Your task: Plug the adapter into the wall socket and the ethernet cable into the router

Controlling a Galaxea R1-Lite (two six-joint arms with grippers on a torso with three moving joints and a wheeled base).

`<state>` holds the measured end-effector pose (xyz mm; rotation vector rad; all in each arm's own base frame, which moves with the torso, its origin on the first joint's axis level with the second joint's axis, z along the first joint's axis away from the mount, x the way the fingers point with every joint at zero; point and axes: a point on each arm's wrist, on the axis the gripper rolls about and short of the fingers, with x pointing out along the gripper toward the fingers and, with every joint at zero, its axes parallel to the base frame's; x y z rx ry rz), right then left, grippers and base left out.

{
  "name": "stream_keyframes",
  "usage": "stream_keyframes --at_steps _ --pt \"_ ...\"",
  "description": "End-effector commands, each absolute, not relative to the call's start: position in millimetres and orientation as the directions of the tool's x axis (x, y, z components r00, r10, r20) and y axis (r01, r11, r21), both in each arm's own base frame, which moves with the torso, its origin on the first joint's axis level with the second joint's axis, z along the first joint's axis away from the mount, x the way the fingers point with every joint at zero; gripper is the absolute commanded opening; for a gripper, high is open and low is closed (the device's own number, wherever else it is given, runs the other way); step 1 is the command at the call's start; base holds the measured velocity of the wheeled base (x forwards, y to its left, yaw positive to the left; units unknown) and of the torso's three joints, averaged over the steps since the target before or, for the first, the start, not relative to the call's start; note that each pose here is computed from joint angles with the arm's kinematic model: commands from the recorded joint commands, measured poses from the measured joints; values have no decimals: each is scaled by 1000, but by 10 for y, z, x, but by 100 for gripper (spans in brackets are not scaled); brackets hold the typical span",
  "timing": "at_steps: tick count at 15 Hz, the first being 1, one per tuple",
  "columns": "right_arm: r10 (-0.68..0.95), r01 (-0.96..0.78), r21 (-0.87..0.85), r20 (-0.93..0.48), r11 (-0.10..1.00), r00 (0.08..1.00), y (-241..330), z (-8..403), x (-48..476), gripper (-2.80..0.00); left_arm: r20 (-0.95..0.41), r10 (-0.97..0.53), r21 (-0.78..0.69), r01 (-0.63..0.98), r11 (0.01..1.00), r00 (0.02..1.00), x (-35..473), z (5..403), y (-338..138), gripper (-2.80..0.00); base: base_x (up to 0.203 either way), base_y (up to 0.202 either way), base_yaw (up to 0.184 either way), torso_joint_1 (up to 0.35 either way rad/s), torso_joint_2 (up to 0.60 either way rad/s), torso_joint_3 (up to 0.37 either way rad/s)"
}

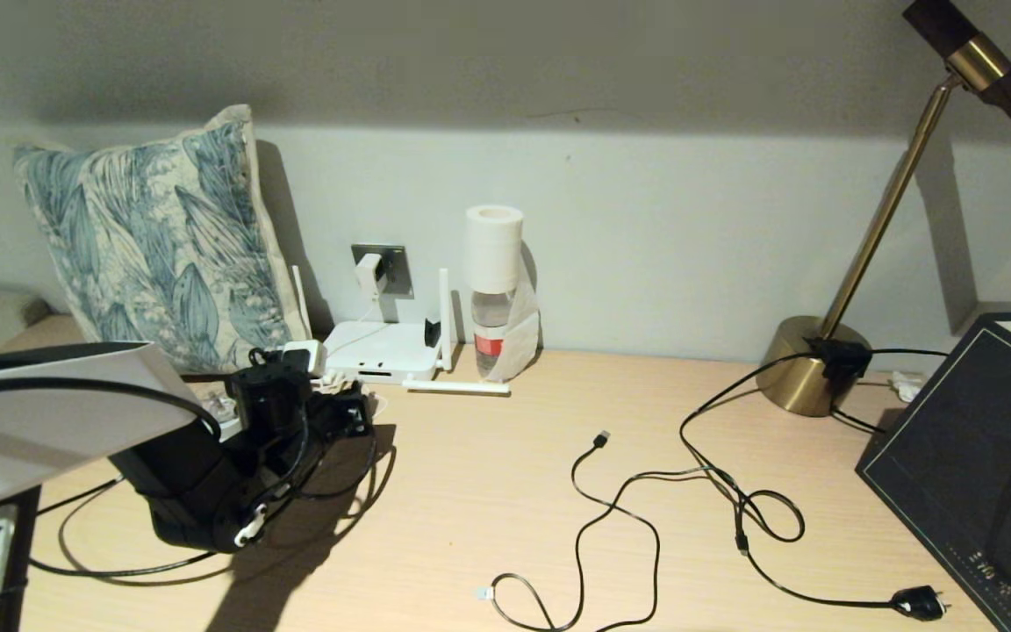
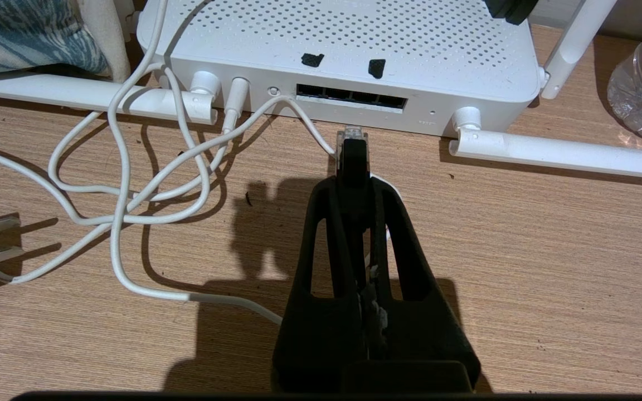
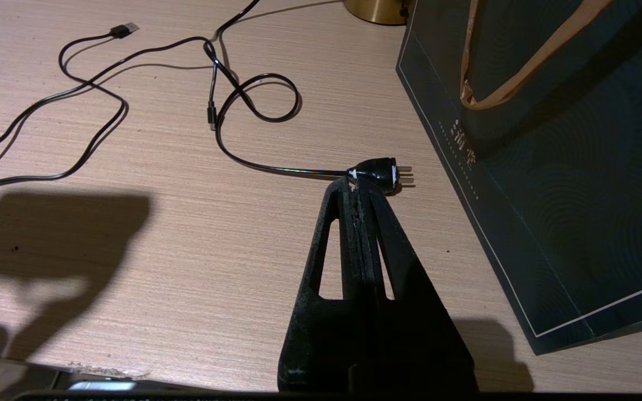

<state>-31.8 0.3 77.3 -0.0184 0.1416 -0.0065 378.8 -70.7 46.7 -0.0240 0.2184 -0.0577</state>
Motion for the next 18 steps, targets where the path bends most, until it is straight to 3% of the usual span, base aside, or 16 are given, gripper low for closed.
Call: stream_keyframes --at_steps 1,18 --pt "-8 5 -20 -142 1000 990 3 772 -318 -280 -208 -59 -32 53 998 976 3790 476 -706 -280 0 0 0 0 0 0" --pt "-8 5 -20 -142 1000 990 3 772 -318 -280 -208 -59 -32 53 998 976 3790 476 -706 -280 0 0 0 0 0 0"
